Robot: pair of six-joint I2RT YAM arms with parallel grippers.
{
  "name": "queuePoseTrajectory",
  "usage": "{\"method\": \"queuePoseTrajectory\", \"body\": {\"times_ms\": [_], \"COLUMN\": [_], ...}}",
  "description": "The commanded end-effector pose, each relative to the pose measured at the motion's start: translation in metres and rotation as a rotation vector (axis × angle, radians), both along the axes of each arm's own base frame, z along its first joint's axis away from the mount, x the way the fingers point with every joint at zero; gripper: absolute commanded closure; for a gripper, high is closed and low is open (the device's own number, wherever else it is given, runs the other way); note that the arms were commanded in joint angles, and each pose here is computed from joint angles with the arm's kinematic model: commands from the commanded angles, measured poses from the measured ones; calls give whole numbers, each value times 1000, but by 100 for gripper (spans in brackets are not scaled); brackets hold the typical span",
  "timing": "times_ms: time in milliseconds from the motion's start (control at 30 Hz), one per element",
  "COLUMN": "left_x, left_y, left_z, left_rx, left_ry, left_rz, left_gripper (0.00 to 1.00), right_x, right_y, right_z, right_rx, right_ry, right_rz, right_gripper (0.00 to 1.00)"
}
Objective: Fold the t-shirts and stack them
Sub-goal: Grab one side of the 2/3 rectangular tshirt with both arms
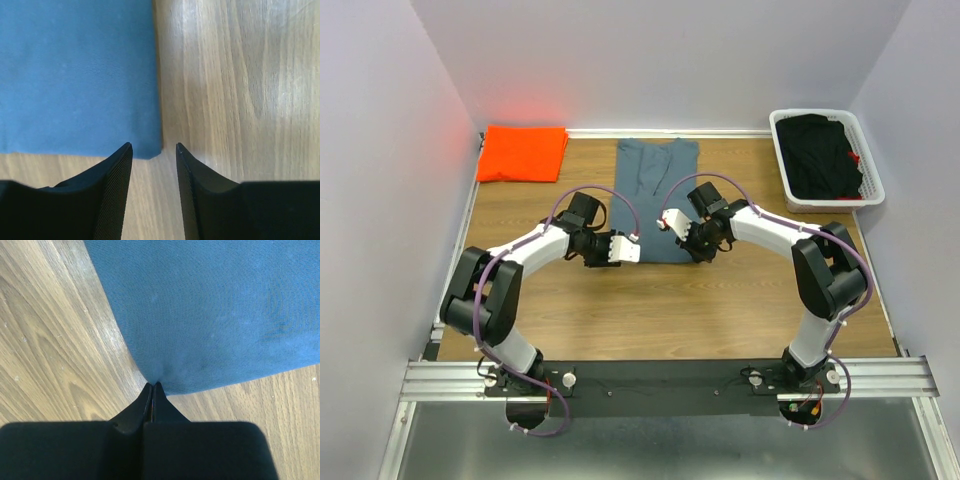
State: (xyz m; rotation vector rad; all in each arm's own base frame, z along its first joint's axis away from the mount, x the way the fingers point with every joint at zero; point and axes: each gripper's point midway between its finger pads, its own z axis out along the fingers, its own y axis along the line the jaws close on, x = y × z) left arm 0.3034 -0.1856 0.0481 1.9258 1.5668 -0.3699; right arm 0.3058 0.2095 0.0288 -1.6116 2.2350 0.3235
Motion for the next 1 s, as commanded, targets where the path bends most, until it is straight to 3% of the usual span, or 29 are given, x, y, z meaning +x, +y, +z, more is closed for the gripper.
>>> {"method": "queuePoseTrajectory", "body": {"times_ms": [0,300,467,800,967], "left_x": [3,3,7,26,27], "left_y": [1,9,10,-7,-6], "left_z": [-18,-47,-43,32,55], "left_rx": [61,131,156,59,53], "left_ry": [7,83,106,47,28], "left_rz": [-24,-10,3,12,16], "left_gripper": [56,67,100,100,100], "right_x": [-10,-12,-8,26,21], "right_y": [1,-2,0,2,-5], "right_z": [5,-1,10,59,79], "right_rx": [8,-11,3,62,49], "right_ry": [32,42,21,-63,-66], "right_rz": [14,15,2,-27,-5], "right_gripper": [99,99,99,99,100]}}
